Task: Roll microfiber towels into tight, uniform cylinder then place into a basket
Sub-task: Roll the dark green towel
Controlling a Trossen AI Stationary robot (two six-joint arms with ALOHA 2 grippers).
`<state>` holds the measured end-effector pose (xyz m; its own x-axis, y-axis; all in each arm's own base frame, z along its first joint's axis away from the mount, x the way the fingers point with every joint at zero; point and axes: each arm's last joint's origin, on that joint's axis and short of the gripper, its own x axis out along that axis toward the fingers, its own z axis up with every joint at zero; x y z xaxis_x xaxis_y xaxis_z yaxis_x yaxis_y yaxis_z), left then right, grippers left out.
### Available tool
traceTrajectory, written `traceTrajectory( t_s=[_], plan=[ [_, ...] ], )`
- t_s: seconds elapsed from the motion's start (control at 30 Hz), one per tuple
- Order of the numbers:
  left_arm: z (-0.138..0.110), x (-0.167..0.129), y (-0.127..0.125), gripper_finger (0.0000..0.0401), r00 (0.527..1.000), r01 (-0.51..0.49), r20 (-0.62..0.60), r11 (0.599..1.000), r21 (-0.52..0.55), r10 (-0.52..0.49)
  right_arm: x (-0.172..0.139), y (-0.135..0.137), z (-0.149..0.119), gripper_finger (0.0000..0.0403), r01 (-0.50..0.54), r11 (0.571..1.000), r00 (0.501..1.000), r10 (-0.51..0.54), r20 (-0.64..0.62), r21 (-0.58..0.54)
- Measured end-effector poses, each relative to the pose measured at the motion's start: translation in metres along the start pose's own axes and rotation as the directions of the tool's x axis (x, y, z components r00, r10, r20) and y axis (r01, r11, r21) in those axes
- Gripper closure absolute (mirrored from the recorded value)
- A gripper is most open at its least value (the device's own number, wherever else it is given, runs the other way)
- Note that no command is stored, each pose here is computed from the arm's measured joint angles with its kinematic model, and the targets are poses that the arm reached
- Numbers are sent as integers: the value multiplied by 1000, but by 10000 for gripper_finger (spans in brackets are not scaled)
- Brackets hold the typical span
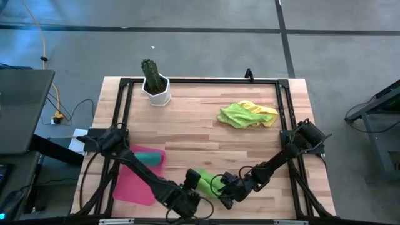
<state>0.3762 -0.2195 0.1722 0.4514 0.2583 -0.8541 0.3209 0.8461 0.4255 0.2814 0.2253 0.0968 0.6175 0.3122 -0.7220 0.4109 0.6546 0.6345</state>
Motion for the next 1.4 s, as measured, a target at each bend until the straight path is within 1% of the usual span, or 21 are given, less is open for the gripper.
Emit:
traceTrajectory(
  t_s=[0.07, 0.17, 0.2, 0.33, 0.47, 0.53, 0.7, 0.83, 0.9, 1.03, 1.13, 1.27, 1.4],
  plan=[
    [-2, 10, 1, 256, 1000, -2, -29, 1000, 30, 3, 0, 0, 0, 396, 1, 1000, 1000, -1, 11, -2],
    [-4, 22, 3, 256, 996, -55, -60, 996, 69, 59, 0, 1, -1, 396, 2, 1000, 1000, -1, 15, -15],
    [-5, 25, 4, 256, 996, -63, -65, 995, 71, 68, 0, 0, -1, 396, 3, 1000, 1000, -2, 16, -18],
    [-8, 34, 8, 256, 993, -47, -104, 996, 71, 54, 0, 0, -1, 396, 4, 1000, 1000, -4, 17, -21],
    [-10, 37, 17, 256, 989, -63, -129, 996, 62, 71, 0, 1, -2, 396, 4, 1000, 1000, -4, 19, -24],
    [-10, 41, 23, 256, 989, -40, -138, 998, 45, 46, 0, 1, -3, 396, 4, 1000, 1000, -3, 18, -25],
    [-13, 54, 32, 256, 981, 102, -168, 995, -9, -102, -1, 2, -5, 396, 7, 999, 999, -6, 39, -35],
    [-14, 62, 34, 256, 971, 151, -181, 987, -45, -157, -1, 2, -7, 396, 12, 999, 999, -11, 46, -42],
    [-15, 63, 33, 256, 962, 186, -184, 978, -94, -201, -1, 2, -8, 396, 14, 999, 999, -12, 46, -51],
    [-15, 63, 32, 265, 938, 250, -179, 936, -247, -298, -1, 2, -7, 396, 20, 992, 999, -14, 48, -125],
    [-13, 60, 26, 285, 903, 325, -165, 882, -342, -396, -1, 0, -2, 396, 30, 982, 998, -19, 56, -188],
    [-11, 57, 22, 319, 834, 448, -128, 795, -408, -536, 0, -1, 5, 391, 40, 958, 998, -24, 61, -284],
    [-7, 58, 20, 352, 760, 562, -73, 710, -425, -646, -2, -2, 11, 380, 59, 916, 996, -30, 80, -397]
  ],
)
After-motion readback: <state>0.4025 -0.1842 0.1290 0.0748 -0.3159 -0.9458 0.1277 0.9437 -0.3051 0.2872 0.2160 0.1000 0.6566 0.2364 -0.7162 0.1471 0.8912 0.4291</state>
